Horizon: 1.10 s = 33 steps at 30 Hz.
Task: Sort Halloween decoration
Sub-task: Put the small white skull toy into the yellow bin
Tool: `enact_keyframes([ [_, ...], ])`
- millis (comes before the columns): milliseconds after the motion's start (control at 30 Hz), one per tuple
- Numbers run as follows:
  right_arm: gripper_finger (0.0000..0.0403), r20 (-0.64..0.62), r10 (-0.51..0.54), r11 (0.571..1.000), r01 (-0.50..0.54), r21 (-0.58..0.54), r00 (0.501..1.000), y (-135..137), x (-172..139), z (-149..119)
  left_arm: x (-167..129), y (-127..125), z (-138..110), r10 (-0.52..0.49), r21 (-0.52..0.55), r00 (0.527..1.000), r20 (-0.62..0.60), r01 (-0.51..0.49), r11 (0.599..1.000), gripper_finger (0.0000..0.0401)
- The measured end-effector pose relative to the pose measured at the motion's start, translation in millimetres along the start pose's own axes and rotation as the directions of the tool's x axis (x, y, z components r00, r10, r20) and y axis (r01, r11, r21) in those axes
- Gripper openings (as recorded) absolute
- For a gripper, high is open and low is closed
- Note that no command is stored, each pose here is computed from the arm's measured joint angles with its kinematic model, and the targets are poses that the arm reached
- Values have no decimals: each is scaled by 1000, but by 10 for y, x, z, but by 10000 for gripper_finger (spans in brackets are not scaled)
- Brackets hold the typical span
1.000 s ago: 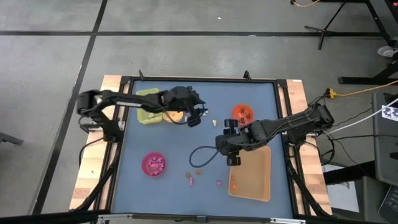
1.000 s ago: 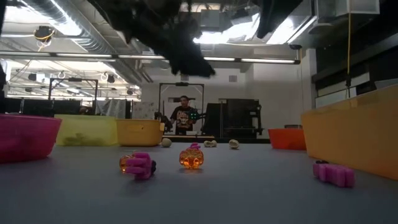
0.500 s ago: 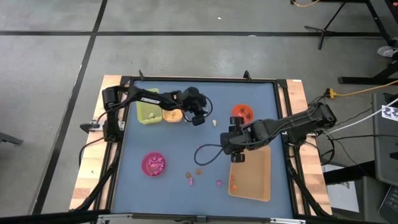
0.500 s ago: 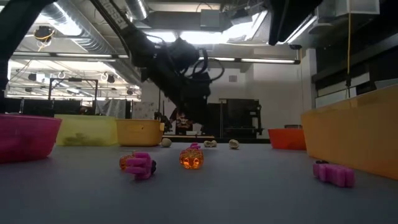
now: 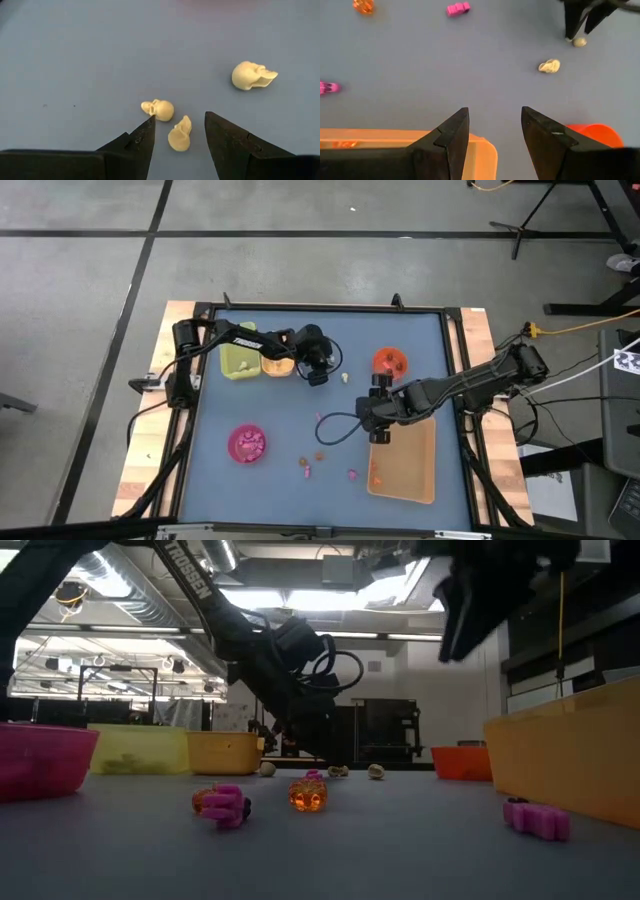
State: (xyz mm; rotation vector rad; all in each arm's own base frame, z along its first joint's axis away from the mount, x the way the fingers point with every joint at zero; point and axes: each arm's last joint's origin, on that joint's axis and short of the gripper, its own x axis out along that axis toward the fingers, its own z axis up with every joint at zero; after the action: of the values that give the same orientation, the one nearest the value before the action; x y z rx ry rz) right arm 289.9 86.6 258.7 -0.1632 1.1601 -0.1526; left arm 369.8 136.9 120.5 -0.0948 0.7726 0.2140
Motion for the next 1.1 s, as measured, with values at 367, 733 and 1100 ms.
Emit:
enact_keyframes([
  [367,179,16,5,999,-5,37,1000,42,193,-93,91,-18,-87,-4,2,999,-35,5,1000,156],
  [733,179,28,8,999,-9,42,1000,46,195,-82,99,-17,-109,2,0,999,-54,-2,1000,143],
  [1100,179,30,9,999,-10,42,1000,46,195,-80,100,-21,-115,-1,-3,998,-59,1,1000,92],
])
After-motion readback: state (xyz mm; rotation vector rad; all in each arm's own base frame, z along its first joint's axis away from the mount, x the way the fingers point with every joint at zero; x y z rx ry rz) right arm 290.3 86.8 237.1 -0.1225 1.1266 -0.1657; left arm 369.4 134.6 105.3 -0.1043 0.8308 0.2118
